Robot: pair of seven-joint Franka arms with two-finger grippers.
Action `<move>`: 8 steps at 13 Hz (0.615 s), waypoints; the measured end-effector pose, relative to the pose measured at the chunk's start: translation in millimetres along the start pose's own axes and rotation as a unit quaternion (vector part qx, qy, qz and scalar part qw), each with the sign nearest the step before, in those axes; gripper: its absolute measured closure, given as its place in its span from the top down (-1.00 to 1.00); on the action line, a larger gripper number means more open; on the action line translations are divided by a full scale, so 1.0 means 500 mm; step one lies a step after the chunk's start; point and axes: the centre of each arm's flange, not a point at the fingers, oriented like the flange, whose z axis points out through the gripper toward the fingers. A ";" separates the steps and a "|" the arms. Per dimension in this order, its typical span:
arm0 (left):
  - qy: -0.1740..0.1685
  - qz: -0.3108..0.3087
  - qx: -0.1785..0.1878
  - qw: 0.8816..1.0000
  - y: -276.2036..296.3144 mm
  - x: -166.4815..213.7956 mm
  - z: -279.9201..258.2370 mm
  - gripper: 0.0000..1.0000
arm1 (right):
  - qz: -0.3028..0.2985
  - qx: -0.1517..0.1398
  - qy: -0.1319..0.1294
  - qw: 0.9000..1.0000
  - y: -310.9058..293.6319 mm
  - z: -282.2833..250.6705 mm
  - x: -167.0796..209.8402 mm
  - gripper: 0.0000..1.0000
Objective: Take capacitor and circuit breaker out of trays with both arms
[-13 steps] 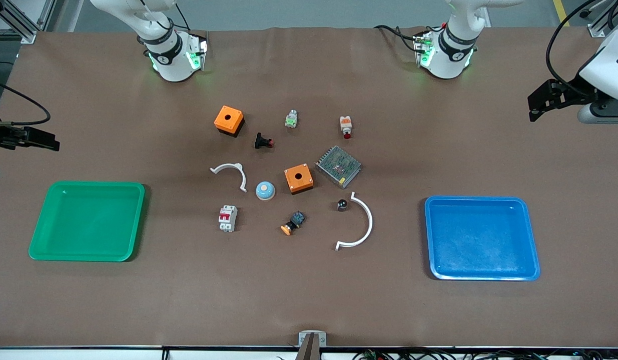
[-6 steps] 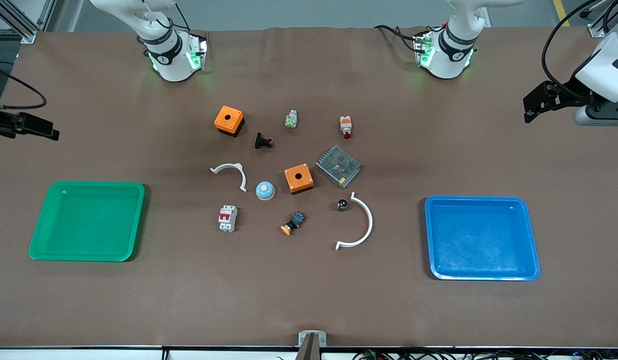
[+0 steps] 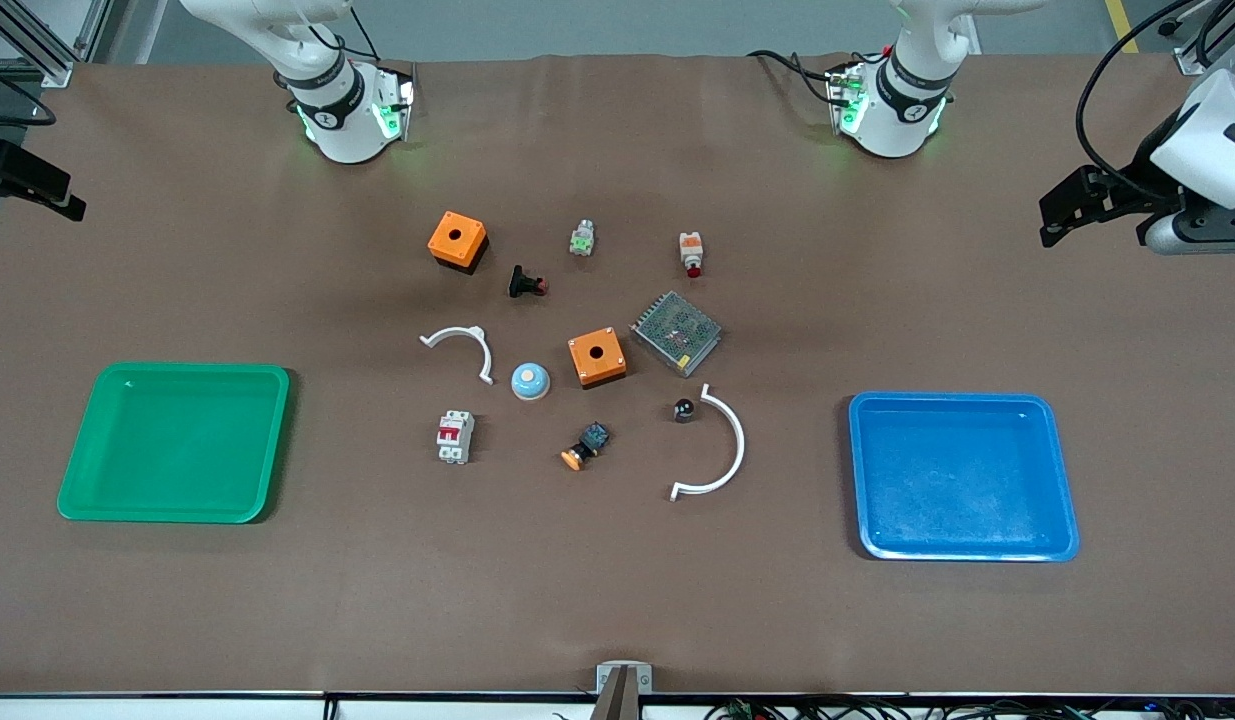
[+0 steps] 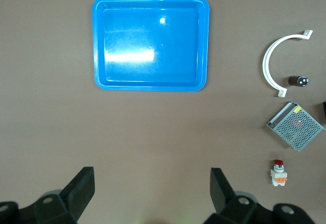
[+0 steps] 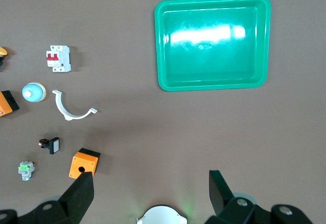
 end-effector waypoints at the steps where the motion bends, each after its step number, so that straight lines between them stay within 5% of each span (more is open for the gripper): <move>1: 0.000 -0.001 0.000 1.000 -0.001 0.000 -0.001 1.00 | -0.001 0.001 0.001 1.000 -0.003 0.002 0.002 1.00; 8: -0.003 0.001 -0.013 1.000 0.005 -0.002 0.001 1.00 | -0.006 0.012 0.007 1.000 -0.014 0.007 0.007 1.00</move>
